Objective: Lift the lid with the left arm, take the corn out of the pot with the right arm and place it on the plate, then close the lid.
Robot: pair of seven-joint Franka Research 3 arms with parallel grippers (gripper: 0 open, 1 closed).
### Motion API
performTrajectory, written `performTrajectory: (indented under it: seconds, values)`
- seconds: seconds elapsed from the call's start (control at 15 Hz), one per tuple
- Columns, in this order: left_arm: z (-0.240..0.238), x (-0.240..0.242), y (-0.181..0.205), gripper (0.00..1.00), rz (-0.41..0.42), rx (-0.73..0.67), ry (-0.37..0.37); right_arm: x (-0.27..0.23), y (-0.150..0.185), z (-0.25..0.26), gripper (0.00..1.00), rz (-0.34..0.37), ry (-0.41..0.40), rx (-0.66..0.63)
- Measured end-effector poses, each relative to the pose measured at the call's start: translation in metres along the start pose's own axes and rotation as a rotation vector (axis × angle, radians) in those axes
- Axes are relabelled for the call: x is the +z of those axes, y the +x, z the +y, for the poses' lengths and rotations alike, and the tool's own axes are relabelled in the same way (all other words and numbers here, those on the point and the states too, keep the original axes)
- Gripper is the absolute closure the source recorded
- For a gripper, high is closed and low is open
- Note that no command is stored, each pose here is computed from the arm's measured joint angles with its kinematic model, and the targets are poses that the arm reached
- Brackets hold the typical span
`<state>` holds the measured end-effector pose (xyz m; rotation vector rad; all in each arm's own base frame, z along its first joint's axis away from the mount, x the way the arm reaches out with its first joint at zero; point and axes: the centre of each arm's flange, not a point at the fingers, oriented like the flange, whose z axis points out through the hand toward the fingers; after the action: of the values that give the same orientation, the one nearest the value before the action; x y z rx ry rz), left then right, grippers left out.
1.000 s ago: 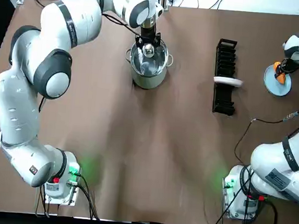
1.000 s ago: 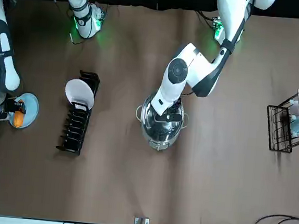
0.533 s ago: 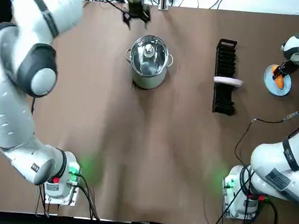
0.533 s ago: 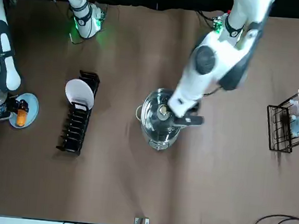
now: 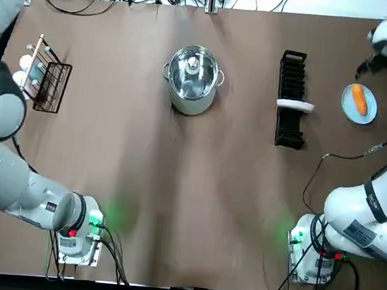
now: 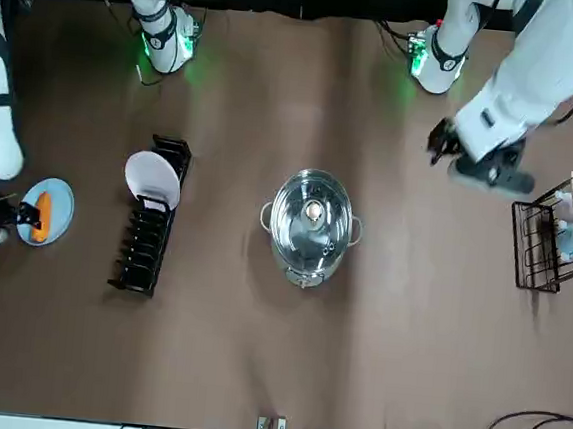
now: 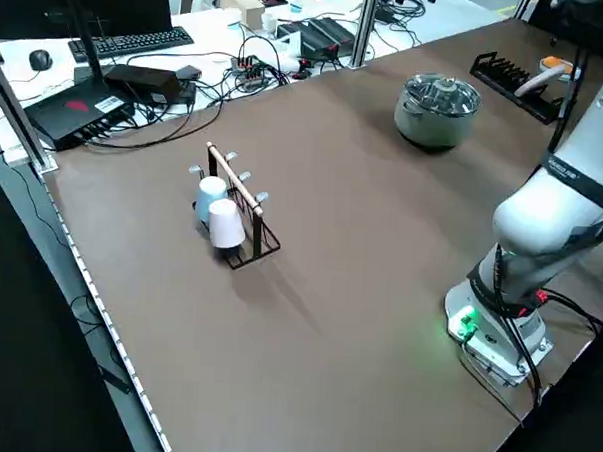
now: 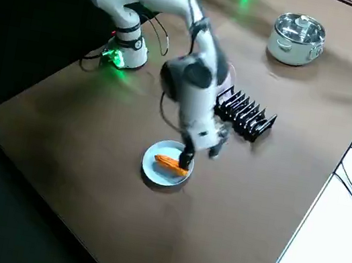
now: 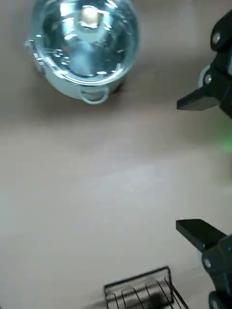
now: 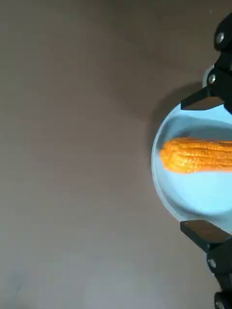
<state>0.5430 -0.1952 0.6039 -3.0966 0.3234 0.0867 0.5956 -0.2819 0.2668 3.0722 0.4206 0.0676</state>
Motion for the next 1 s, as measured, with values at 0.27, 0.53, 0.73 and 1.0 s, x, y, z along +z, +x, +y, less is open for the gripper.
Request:
performTrajectory:
  seconds: [0.27, 0.53, 0.73, 1.0]
  values:
    - [-0.031, -0.033, -0.032, 0.0, -0.009, 0.069, 0.006, -0.126, 0.099, -0.08, 0.0, -0.057, 0.048, 0.132]
    - [-0.059, -0.031, -0.031, 0.0, -0.017, 0.023, 0.003, -0.173, 0.148, -0.18, 0.0, -0.054, 0.044, 0.164]
    - [-0.079, -0.029, -0.03, 0.0, -0.021, -0.014, 0.0, -0.223, 0.142, -0.196, 0.0, -0.03, 0.037, 0.157]
    - [-0.098, -0.025, -0.035, 0.0, -0.06, -0.05, -0.004, -0.299, 0.115, -0.229, 0.0, -0.046, 0.043, 0.158]
